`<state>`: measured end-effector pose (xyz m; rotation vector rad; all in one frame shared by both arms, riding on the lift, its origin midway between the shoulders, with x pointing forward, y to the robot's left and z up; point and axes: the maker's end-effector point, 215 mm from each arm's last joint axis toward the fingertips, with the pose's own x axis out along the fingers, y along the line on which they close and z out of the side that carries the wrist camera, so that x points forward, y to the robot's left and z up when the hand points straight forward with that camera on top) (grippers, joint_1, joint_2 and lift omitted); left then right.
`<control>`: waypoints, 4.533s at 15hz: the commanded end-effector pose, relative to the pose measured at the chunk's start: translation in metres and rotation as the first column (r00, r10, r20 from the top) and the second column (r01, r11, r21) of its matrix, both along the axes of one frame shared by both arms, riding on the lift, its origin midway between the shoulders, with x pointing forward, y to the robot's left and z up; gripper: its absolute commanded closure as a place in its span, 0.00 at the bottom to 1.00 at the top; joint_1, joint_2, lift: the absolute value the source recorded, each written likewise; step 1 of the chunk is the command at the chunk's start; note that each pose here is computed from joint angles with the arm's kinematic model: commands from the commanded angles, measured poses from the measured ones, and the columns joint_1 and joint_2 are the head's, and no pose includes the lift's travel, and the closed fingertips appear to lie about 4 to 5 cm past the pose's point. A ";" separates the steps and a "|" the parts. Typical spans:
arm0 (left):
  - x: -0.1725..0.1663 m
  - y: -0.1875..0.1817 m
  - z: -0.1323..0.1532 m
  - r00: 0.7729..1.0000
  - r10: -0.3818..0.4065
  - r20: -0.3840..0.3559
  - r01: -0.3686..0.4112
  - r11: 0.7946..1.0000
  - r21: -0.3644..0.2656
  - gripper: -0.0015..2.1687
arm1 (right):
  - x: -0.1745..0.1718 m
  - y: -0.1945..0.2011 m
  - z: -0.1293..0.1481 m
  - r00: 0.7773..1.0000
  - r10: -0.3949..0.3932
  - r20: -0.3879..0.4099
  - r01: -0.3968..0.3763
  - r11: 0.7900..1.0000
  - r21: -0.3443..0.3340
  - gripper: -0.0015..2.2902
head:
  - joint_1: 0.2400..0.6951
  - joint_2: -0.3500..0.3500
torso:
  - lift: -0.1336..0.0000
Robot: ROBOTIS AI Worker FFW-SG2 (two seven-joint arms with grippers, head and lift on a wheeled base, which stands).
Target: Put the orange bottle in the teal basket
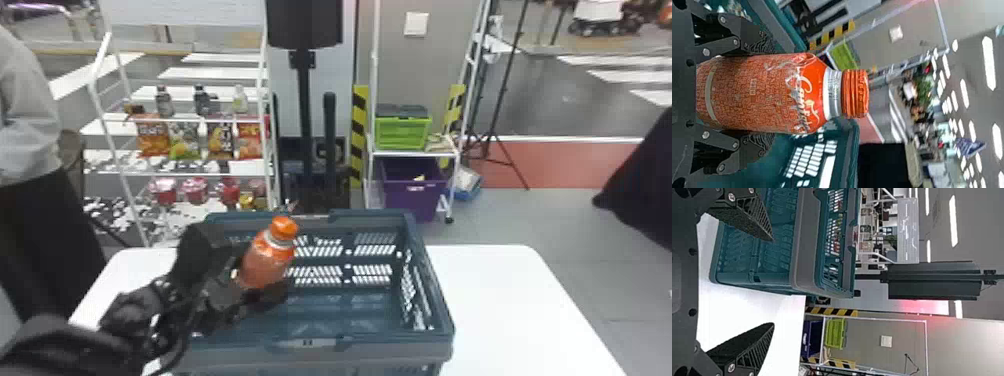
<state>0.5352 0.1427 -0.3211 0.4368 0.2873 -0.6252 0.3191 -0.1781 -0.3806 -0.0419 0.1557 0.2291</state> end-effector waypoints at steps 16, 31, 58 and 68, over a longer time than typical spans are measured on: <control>0.044 -0.062 -0.173 0.855 -0.042 -0.516 0.331 0.811 0.482 0.98 | -0.023 -0.017 -0.018 0.999 -0.033 -0.038 0.033 0.999 -0.019 0.05 | 0.57 0.50 | 1.00; 0.021 0.046 0.066 0.973 0.205 -0.103 -0.224 0.949 -0.221 0.01 | -0.035 -0.024 -0.015 0.998 -0.041 -0.036 0.040 0.999 -0.024 0.05 | 0.57 0.50 | 1.00; -0.255 0.061 -0.019 0.781 0.614 0.118 -0.474 0.705 -0.528 0.01 | -0.014 0.002 0.023 0.996 0.079 0.032 -0.080 0.996 0.044 0.05 | 0.57 0.50 | 1.00; -0.258 0.043 -0.014 0.774 0.618 0.138 -0.470 0.708 -0.527 0.01 | -0.006 -0.012 0.025 0.996 0.088 0.035 -0.090 0.995 0.051 0.05 | 0.57 0.50 | 1.00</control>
